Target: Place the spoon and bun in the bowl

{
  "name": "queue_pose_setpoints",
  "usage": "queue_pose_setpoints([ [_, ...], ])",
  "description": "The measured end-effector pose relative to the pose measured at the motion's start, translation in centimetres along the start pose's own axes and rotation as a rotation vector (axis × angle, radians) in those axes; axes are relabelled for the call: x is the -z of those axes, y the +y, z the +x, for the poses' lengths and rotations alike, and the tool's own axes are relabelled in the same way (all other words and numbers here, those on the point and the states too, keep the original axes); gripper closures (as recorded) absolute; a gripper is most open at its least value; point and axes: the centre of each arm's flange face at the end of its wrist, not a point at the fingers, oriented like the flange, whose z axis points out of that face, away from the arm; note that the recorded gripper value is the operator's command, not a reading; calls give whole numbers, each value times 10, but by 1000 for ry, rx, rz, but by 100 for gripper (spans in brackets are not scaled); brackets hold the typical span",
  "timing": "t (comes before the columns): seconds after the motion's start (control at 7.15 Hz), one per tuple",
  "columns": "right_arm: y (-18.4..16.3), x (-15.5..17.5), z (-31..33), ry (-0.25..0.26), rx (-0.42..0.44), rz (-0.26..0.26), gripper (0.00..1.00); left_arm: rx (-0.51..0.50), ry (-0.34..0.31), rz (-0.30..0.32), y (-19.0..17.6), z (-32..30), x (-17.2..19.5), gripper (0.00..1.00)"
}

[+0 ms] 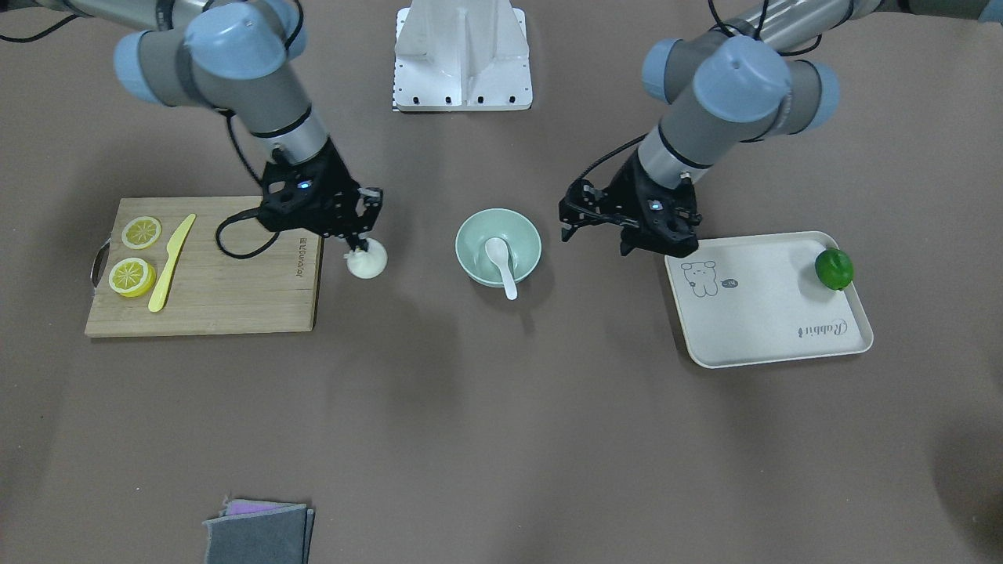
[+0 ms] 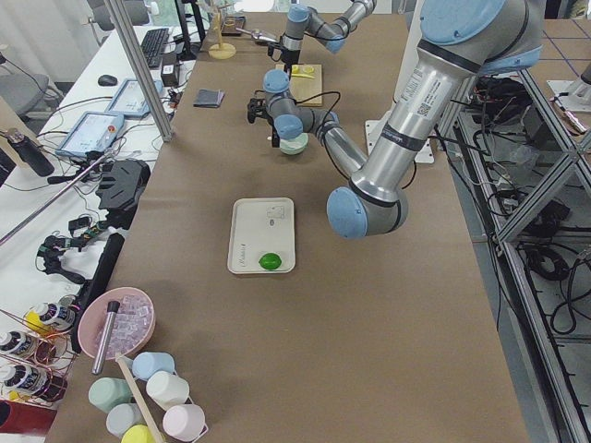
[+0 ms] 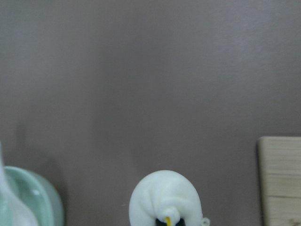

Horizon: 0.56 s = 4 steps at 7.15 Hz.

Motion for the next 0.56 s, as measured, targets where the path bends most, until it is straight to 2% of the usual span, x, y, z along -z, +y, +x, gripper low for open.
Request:
queue_pose_setpoints([
  [0.28, 44, -12, -89, -18, -69, 37, 99, -79, -29, -6, -13, -74, 31, 2],
  [0.42, 54, -25, -112, -12, -103, 54, 4, -92, -37, -4, -16, -90, 38, 2],
  [0.56, 56, -36, -126, -8, -140, 70, 1, -96, -43, 0, -19, -97, 41, 2],
])
